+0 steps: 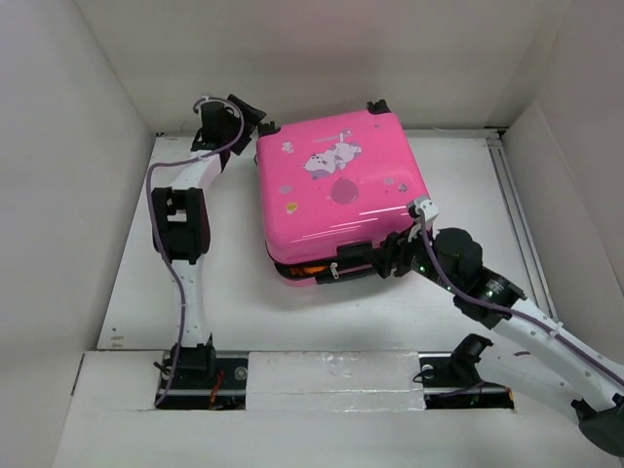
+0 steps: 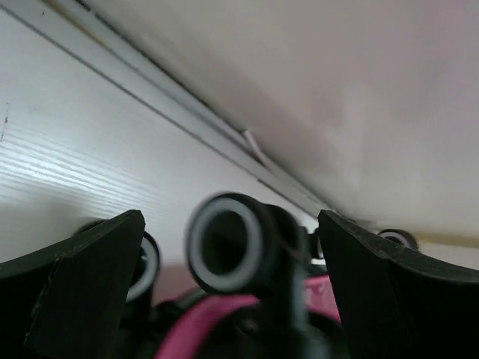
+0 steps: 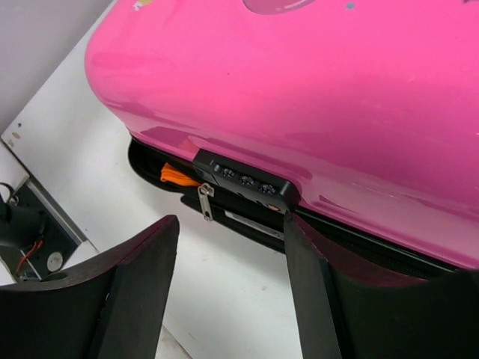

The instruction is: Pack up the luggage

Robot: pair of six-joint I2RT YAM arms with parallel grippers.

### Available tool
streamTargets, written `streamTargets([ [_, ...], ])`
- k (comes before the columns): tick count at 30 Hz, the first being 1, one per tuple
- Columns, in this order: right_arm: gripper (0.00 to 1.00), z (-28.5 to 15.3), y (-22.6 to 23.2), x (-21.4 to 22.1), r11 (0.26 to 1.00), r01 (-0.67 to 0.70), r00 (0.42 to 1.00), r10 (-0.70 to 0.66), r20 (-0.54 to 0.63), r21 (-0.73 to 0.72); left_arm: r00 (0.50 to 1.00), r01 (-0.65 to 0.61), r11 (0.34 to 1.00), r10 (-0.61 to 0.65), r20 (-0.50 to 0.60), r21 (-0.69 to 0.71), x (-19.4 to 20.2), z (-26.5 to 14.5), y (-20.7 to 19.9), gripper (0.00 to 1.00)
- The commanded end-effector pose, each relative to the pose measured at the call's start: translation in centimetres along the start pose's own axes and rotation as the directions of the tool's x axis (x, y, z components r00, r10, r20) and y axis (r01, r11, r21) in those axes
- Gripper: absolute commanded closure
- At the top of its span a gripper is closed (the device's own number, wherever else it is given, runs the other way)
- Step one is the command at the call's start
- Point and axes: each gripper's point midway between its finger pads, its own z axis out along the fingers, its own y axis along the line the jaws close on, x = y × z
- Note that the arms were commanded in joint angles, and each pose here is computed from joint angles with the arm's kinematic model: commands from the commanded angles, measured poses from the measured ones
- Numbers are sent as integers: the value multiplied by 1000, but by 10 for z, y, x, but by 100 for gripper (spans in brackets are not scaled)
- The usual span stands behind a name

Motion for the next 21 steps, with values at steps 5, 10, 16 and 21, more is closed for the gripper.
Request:
streamTargets([
  [5,36,10,0,22,1000,-2,997,0,-80,-28,988,59,971,-23,-156,230,13,18,-28,0],
  [10,36,17,-1,24,999,-22,997,20,-78,-24,962,200,925,-122,-244,324,43,27,-40,0],
  [16,36,19,-14,28,999,-32,997,35,-68,37,958,258,843,-162,-235,473,57,20,-81,2],
  [21,36,13,-15,35,998,-50,996,54,-77,42,946,319,788,-229,-231,527,52,17,-83,49],
])
